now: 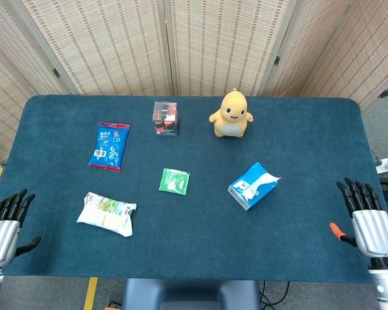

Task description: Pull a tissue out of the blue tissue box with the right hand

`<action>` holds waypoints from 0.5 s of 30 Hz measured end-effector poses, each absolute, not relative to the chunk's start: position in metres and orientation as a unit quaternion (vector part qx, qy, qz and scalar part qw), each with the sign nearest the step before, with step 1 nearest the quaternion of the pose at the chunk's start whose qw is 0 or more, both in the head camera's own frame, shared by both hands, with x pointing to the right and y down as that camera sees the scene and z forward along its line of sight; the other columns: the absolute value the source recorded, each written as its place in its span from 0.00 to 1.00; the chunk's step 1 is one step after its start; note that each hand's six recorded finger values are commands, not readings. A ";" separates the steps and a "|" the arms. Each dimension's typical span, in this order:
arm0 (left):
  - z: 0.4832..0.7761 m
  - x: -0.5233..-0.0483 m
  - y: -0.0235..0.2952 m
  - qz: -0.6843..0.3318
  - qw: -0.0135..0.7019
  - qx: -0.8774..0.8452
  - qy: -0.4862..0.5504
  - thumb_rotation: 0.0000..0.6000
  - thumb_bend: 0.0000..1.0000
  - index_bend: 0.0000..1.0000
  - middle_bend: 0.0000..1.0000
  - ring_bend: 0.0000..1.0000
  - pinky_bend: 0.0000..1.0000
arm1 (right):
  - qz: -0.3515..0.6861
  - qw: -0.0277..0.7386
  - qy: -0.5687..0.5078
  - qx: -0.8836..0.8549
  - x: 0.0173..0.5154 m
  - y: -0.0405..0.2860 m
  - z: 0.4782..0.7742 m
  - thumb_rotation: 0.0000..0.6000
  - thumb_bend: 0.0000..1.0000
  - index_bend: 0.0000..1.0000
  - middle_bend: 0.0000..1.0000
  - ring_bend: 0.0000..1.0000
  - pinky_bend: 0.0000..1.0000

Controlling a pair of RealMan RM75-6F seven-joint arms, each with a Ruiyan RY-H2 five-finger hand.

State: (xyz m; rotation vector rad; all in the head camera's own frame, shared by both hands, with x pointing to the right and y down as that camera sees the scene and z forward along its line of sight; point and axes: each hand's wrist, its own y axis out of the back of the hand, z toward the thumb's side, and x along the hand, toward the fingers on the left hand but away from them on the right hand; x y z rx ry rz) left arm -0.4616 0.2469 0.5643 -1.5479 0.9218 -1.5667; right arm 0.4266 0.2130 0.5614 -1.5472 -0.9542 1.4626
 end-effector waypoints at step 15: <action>0.568 -0.458 0.249 -0.612 0.364 -0.610 0.349 1.00 0.25 0.00 0.00 0.00 0.13 | 0.575 0.386 -0.325 -0.644 0.388 0.159 0.619 1.00 0.20 0.24 0.23 0.01 0.01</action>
